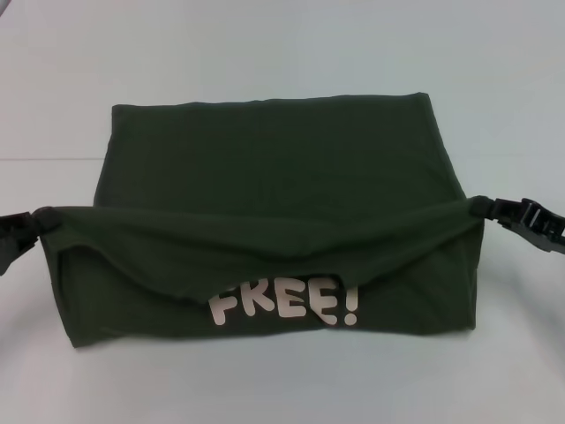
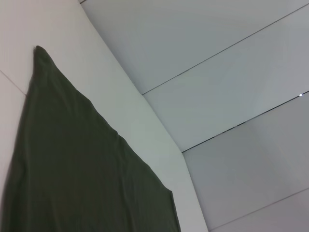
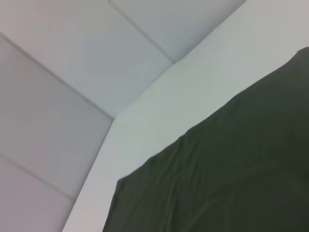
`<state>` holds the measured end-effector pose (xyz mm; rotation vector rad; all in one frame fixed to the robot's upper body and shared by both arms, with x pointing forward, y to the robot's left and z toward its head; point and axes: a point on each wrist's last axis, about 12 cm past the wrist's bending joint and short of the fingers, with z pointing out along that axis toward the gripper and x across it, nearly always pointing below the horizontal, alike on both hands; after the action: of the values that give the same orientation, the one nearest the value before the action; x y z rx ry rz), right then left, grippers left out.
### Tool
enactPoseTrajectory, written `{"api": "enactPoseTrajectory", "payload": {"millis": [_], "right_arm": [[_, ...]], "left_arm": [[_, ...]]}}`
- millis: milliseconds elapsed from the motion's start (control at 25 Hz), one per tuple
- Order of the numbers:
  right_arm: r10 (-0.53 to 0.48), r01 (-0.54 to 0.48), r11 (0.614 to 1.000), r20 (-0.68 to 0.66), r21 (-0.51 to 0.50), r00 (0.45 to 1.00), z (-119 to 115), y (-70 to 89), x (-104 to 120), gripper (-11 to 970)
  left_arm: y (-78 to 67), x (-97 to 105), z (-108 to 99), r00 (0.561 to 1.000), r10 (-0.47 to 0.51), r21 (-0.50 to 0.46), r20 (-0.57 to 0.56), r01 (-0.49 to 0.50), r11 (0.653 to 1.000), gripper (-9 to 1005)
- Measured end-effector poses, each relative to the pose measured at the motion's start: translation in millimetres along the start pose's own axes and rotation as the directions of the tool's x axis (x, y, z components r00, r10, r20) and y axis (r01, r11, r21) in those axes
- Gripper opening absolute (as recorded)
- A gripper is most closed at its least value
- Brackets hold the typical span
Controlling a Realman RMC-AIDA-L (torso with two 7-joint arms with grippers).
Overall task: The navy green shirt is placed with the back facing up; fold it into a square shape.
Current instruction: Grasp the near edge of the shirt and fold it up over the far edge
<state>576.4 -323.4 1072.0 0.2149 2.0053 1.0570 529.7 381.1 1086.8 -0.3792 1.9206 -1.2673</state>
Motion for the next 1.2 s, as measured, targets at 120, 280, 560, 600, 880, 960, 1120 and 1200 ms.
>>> {"api": "enactPoseTrajectory", "payload": {"millis": [120, 280, 560, 600, 880, 960, 1120, 1200], "right_arm": [[0.017, -0.018, 1.000, 0.032, 0.014, 0.999, -3, -3.7, 1, 83], [0.016, -0.017, 1.000, 0.042, 0.026, 0.999, -4, -5.9, 2, 83], [0.013, -0.015, 0.999, 0.071, 0.034, 0.997, 0, -5.8, 1, 83], [0.012, -0.014, 0.999, 0.077, 0.035, 0.997, 0, -5.8, 0, 83], [-0.005, 0.001, 0.999, 0.087, 0.052, 0.996, 6, -4.6, -1, 84], [-0.012, 0.006, 0.998, 0.100, 0.063, 0.995, 8, -4.9, -2, 84], [-0.025, 0.014, 0.996, 0.126, 0.084, 0.992, 10, -5.9, -5, 84], [-0.035, 0.022, 0.996, 0.136, 0.091, 0.990, 11, -5.6, -7, 84]], "left_arm": [[-1.1, 0, 5, 1.000, -0.002, 0.014, 0.011, 0.002, 1.000, 76], [-0.6, 0, 7, 1.000, -0.006, 0.013, 0.020, 0.005, 1.000, 78], [0.8, 1, 18, 0.998, 0.008, 0.000, 0.065, -0.008, 1.000, 82], [0.3, 1, 21, 0.997, 0.014, 0.000, 0.070, -0.014, 1.000, 82], [-4.4, 1, 42, 0.994, 0.072, -0.012, 0.079, -0.071, 0.997, 85], [-4.3, 1, 48, 0.993, 0.081, -0.024, 0.083, -0.079, 0.997, 86], [-4.2, -2, 55, 0.990, 0.097, -0.048, 0.102, -0.092, 0.995, 88], [-4.8, -4, 56, 0.988, 0.103, -0.052, 0.112, -0.097, 0.994, 89]]}}
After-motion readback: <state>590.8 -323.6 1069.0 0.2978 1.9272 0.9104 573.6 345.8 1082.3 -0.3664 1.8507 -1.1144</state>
